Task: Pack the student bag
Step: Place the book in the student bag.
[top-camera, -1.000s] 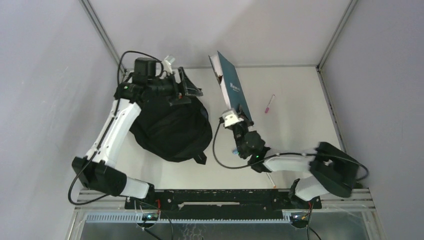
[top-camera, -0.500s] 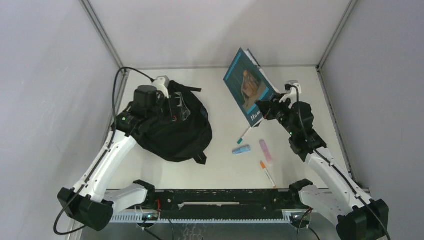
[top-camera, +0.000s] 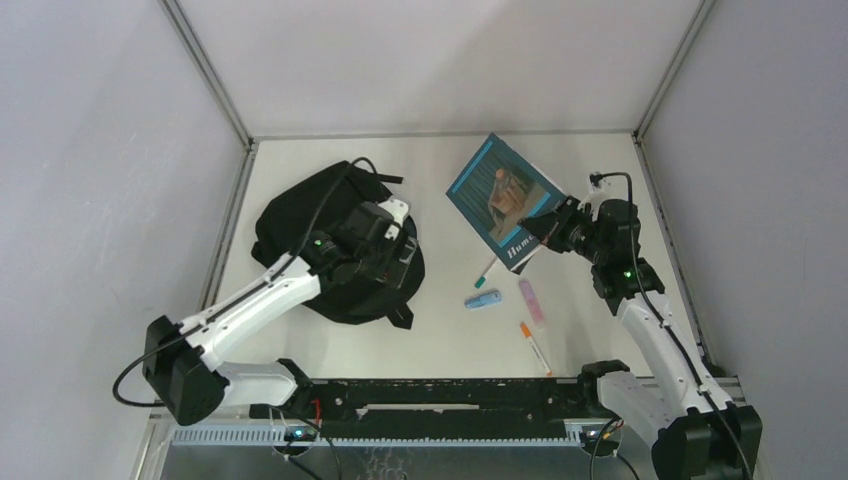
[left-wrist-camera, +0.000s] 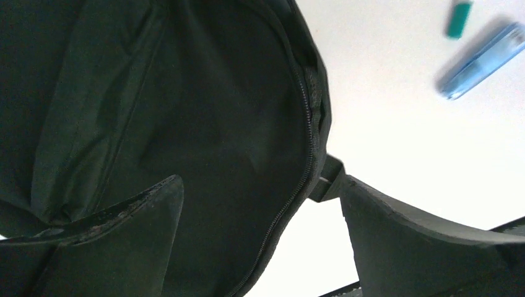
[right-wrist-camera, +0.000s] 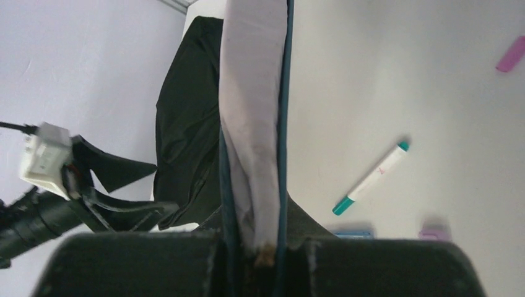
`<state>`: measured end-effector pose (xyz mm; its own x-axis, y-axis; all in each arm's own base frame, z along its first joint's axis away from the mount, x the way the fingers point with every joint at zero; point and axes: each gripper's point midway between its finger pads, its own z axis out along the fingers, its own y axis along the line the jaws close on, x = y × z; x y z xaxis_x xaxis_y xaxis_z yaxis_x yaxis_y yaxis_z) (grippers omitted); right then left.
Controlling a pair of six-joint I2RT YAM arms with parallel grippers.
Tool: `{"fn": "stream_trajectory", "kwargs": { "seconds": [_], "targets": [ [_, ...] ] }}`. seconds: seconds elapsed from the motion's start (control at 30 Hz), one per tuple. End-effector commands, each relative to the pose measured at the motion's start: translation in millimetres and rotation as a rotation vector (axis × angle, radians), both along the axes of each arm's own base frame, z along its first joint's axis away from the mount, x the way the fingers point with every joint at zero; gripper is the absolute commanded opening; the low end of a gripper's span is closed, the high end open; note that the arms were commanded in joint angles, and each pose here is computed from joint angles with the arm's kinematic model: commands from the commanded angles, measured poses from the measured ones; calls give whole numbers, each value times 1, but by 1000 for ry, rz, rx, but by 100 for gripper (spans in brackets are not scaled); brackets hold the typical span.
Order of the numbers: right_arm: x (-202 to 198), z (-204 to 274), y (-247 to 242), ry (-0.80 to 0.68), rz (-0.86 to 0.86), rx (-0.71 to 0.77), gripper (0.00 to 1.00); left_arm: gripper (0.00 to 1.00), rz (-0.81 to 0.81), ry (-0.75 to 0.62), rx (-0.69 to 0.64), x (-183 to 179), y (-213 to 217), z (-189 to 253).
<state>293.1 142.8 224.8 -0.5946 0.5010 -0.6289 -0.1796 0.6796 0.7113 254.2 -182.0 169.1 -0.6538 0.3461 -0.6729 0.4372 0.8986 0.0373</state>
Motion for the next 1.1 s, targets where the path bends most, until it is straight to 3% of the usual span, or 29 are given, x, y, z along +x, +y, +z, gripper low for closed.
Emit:
{"fn": "stream_trajectory", "kwargs": {
  "seconds": [0.0,0.17,0.43,0.63,0.77,0.87,1.07],
  "targets": [
    [2,23,-6,-28,-19,56,0,100,20,-10,137,6,11,-11],
    [2,18,-8,-12,-30,59,0,84,5,52,160,5,5,-24],
    [6,13,-8,4,-31,61,0,81,-10,101,122,-2,-4,-34],
    [8,11,-7,13,-25,67,0,86,-86,114,-3,-12,-25,-21],
    [9,10,-6,14,-22,70,0,82,-89,117,-59,-11,-36,-21],
    [9,7,-4,18,-18,83,0,74,-24,110,-6,-1,-28,-29],
    [7,4,-4,24,-15,84,0,70,36,153,77,7,-22,-49]
  ]
}}
